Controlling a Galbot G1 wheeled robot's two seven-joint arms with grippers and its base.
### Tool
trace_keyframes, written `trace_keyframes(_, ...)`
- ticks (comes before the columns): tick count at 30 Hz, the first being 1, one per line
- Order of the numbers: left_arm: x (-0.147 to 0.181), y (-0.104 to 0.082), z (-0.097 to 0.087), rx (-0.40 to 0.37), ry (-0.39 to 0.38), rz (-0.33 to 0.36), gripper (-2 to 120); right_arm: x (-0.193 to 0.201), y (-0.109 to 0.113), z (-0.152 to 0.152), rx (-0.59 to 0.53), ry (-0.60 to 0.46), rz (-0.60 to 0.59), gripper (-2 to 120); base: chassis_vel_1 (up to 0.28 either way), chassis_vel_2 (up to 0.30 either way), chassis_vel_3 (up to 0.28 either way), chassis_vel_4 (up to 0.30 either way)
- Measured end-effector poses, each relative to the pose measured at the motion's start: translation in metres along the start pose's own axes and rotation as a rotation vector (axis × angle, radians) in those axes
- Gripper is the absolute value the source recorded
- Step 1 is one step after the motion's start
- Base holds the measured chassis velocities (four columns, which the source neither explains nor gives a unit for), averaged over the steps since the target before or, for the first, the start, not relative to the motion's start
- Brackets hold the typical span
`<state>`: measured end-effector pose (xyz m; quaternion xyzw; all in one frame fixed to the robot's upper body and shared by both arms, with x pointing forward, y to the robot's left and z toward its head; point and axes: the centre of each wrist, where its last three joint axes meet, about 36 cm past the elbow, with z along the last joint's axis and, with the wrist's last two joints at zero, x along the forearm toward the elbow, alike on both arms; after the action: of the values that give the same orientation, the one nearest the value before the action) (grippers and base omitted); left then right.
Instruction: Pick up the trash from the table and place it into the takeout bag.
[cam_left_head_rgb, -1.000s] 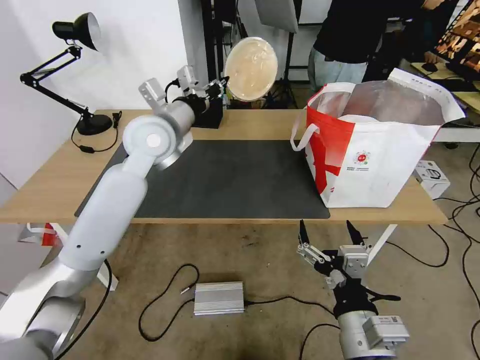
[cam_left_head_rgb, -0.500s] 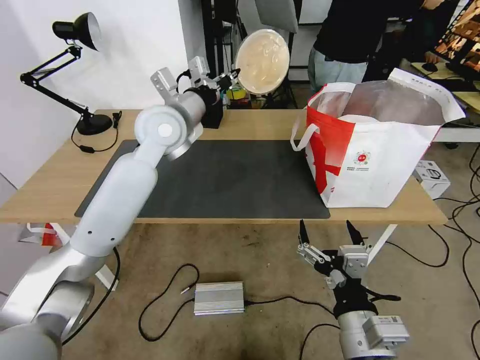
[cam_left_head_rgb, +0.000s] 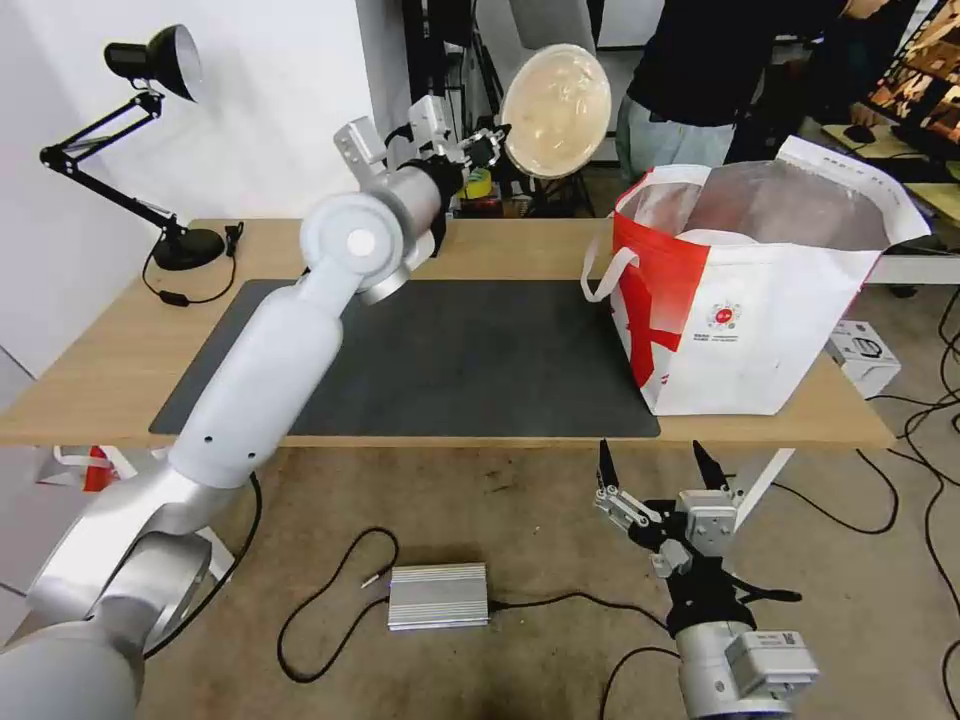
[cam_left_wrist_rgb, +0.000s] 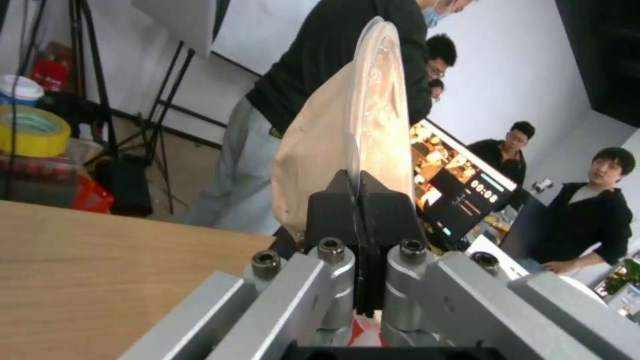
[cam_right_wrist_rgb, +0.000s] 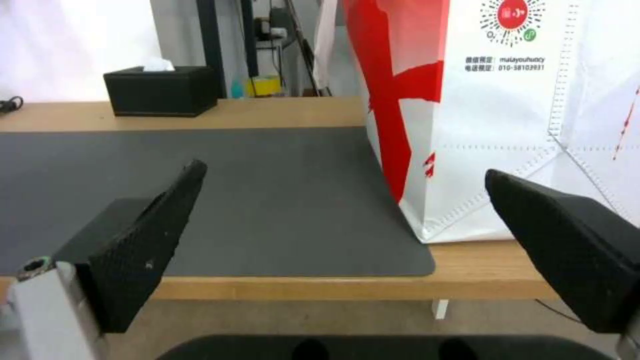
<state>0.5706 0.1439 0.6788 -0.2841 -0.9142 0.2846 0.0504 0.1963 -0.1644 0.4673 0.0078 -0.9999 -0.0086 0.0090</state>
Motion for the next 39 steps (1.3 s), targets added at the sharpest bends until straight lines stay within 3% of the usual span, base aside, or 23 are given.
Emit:
trace_keyframes(19, -0.028, -0.024, 0.004, -0.007, 0.026, 0.039, 0, 0.000, 0.000, 0.000, 0.000, 0.000, 0.000, 100, 0.000, 0.000, 0.000, 0.000)
trace_keyframes(39, -0.050, -0.048, 0.019, -0.006, 0.068, 0.078, 0, 0.000, 0.000, 0.000, 0.000, 0.000, 0.000, 100, 0.000, 0.000, 0.000, 0.000)
